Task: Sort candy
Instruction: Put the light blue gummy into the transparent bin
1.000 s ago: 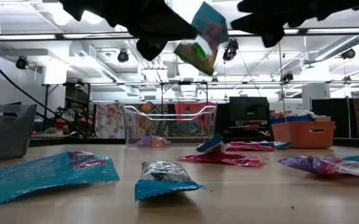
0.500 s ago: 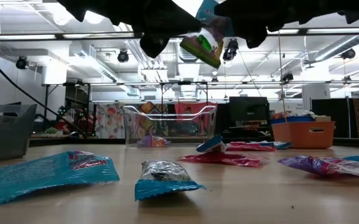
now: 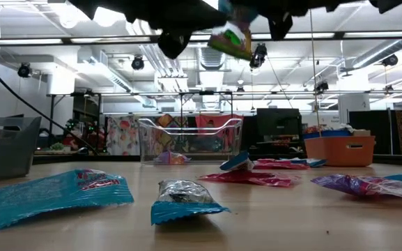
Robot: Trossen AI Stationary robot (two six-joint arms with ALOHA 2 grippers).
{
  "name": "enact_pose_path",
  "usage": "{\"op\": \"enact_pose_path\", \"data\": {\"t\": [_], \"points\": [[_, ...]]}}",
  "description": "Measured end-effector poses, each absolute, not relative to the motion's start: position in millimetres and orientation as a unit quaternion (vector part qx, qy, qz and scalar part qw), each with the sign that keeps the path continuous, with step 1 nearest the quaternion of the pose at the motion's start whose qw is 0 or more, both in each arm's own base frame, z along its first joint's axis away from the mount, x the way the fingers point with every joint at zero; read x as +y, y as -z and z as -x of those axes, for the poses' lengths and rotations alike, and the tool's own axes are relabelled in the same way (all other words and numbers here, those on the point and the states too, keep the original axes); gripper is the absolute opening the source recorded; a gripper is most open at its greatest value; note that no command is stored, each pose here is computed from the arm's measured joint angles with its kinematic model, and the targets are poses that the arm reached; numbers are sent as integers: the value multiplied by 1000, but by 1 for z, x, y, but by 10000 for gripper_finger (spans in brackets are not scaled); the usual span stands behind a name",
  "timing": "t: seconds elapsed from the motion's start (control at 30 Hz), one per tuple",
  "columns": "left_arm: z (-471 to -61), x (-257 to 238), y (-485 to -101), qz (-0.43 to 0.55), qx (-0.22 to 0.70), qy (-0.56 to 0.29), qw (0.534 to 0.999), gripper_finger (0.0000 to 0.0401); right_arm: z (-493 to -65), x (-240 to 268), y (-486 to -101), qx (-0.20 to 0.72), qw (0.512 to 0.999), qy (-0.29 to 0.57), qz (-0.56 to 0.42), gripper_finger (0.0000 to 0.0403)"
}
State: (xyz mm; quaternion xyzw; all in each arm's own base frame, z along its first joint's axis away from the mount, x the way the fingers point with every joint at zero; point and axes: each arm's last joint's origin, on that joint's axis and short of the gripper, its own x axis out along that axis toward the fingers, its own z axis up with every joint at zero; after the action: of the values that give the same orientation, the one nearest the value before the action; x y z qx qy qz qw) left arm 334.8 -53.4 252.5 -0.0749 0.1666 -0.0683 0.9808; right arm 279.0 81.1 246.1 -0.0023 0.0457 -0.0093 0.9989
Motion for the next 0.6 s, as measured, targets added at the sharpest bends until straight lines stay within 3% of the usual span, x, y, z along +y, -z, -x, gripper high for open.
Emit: {"op": "enact_pose_path", "data": {"t": [0.4,0.6], "points": [[-319,-44,-282,65,217,50,973,0,-291,66,-273,41,998,44,-34,8],[-303,-39,-290,43,240,-16,970,0,-293,59,-274,40,996,58,-50,8]]}}
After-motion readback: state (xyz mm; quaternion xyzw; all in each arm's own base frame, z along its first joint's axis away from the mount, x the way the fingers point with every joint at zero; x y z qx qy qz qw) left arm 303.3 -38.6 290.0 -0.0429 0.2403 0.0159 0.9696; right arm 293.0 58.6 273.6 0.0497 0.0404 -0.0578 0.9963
